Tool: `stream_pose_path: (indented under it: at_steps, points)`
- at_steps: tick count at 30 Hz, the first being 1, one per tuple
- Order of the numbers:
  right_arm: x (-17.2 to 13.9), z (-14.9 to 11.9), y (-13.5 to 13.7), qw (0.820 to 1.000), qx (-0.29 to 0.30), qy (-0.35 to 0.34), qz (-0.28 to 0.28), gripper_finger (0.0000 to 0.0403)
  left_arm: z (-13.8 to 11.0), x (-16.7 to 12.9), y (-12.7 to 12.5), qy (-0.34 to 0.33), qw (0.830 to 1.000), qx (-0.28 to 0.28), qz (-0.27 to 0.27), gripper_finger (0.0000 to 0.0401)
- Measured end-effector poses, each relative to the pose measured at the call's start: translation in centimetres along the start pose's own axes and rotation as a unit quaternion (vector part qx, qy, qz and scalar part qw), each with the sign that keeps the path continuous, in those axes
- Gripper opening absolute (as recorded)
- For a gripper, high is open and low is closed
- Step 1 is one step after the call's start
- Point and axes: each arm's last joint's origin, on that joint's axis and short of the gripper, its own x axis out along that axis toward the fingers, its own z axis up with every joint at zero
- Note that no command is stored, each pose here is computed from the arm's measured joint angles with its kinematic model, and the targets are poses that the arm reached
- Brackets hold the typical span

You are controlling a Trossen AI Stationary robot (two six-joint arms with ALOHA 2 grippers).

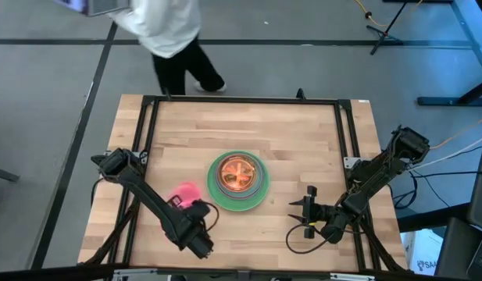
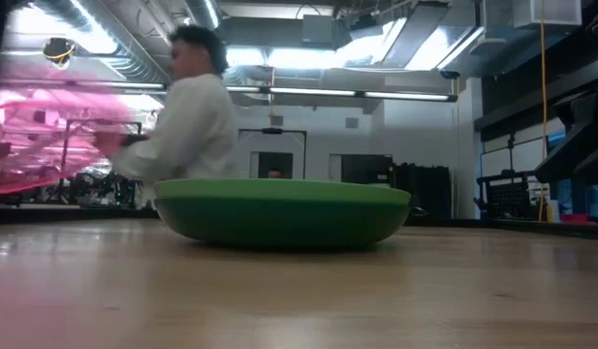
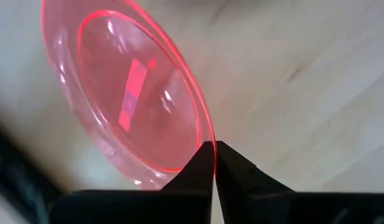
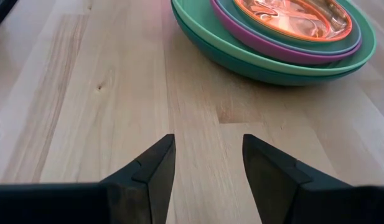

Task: Stack plastic plates
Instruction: Stack the light pink plate on the orange plate

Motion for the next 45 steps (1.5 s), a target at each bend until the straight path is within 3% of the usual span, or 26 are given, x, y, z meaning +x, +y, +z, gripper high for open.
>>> stream_pose_path:
  at_steps: [8, 23, 35, 41, 45]
  points:
    - [0.0, 0.0, 0.0, 1.0, 0.002, 0.0, 0.0, 0.0177, 3.6, -2.0, -1.0, -0.175, 0.976, 0.125, -0.036, 0.0005]
    - [0.0, 0.0, 0.0, 1.0, 0.0, 0.003, 0.003, 0.0177, 12.3, 1.0, -1.1, -0.255, 0.907, 0.334, -0.022, 0.0005]
    - [0.0, 0.0, 0.0, 1.0, 0.0, 0.003, 0.003, 0.0177, 14.5, 5.4, 1.3, -0.14, 0.931, 0.334, -0.053, 0.0008]
    - [0.0, 0.0, 0.0, 1.0, -0.001, 0.002, 0.003, 0.0177, 15.1, 5.6, 1.6, -0.124, 0.936, 0.322, -0.072, 0.0051]
    - [0.0, 0.0, 0.0, 1.0, -0.006, 0.002, 0.004, 0.0177, 15.2, 5.3, 1.9, -0.126, 0.937, 0.323, -0.05, 0.0077]
